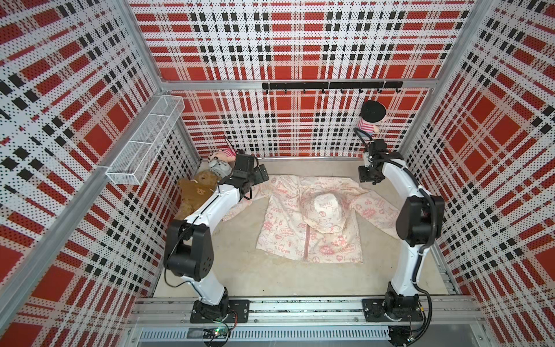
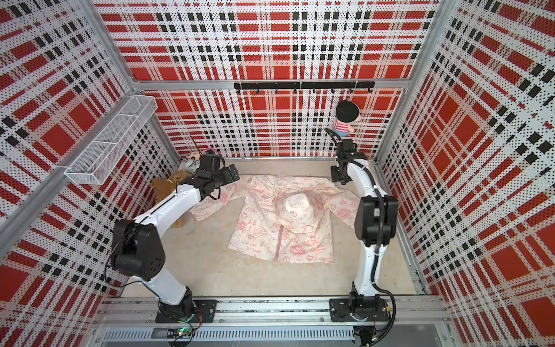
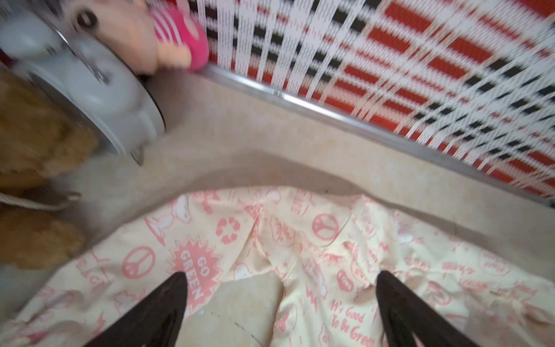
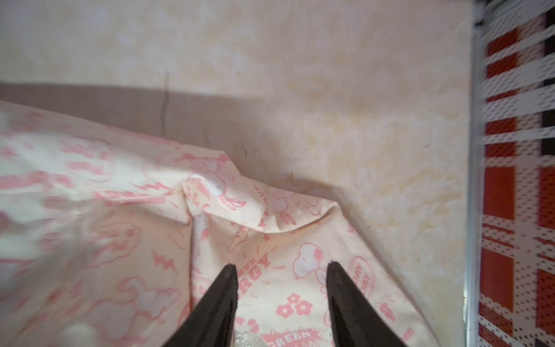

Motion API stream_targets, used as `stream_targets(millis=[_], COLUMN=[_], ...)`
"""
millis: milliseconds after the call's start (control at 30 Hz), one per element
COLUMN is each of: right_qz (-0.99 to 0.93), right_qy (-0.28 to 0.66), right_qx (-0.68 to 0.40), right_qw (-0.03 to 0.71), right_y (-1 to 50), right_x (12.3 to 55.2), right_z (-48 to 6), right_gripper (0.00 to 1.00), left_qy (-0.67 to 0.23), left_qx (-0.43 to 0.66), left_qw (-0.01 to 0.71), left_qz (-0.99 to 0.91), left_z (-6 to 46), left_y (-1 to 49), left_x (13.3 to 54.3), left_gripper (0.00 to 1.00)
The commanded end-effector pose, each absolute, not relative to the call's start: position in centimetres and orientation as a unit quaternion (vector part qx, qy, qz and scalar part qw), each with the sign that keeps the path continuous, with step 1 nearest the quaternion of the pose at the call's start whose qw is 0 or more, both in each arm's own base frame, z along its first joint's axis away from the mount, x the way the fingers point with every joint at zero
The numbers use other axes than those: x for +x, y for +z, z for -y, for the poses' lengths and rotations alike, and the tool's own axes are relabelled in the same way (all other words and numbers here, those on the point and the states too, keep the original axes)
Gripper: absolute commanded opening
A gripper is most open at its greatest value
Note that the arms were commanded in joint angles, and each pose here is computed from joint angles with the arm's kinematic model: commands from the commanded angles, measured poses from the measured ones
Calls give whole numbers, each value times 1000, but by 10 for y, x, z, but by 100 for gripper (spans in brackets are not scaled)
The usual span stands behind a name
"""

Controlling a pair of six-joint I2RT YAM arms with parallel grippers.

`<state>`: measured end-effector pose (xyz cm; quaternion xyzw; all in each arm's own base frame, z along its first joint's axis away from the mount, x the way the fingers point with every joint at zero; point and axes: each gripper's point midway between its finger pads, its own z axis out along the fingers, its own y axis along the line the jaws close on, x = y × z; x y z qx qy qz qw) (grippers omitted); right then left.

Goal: Unzip the jacket
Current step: Flatten out the jacket at the center of the board.

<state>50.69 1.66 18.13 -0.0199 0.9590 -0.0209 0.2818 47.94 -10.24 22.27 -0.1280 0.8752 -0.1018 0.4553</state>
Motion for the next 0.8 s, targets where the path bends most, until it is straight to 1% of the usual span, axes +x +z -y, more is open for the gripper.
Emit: stream_targets(millis=[0, 33, 100, 133, 167, 200, 233, 300, 333, 400, 433, 467, 600, 700, 767], right_qz=[-941, -934, -926, -922, -922, -923, -924, -930, -934, -940, -943, -945, -948, -948, -945], right_qy=[55, 82, 117, 126, 125, 121, 118, 116, 114, 109, 112, 116, 149, 148, 158], right_qx=[-31, -34, -43, -53, -61, -70, -83, -96, -98, -90, -85, -85, -94, -119, -124], right_qw=[333, 345, 357, 361, 362, 359, 354, 334, 325, 311, 303, 293, 267, 256, 258], right_y=[233, 241, 247, 249, 249, 245, 242, 227, 217, 197, 186, 176, 141, 127, 121], right_x=[476, 463, 438, 423, 408, 397, 384, 363, 355, 346, 344, 343, 344, 339, 338], right_z=[-49, -58, -75, -85, -93, -100, -109, -123, -127, -130, -130, -133, -157, -180, -191], right_gripper=[61, 67, 72, 73, 74, 76, 81, 84, 85, 87, 91, 92, 93, 93, 90], left_qy=[-97, -104, -134, -147, -156, -166, -179, -188, -195, -191, -182, -176, -159, -162, -170], left_qx=[-90, -83, -60, -48, -41, -34, -22, -16, -16, -26, -34, -40, -62, -76, -81], left_qw=[521, 530, 537, 537, 540, 541, 540, 531, 515, 481, 460, 441, 388, 359, 341], left_qz=[-843, -838, -831, -829, -826, -824, -822, -826, -834, -855, -868, -879, -906, -916, -921], left_z=[123, 130, 149, 158, 165, 172, 180, 190, 194, 197, 195, 194, 191, 191, 192], left_y=[271, 279, 286, 285, 283, 280, 274, 259, 243, 210, 190, 173, 118, 93, 80], left_x=[460, 451, 433, 422, 412, 403, 394, 379, 372, 363, 359, 354, 337, 328, 322], left_gripper=[98, 96, 89, 85, 83, 83, 83, 88, 91, 94, 95, 95, 95, 91, 87])
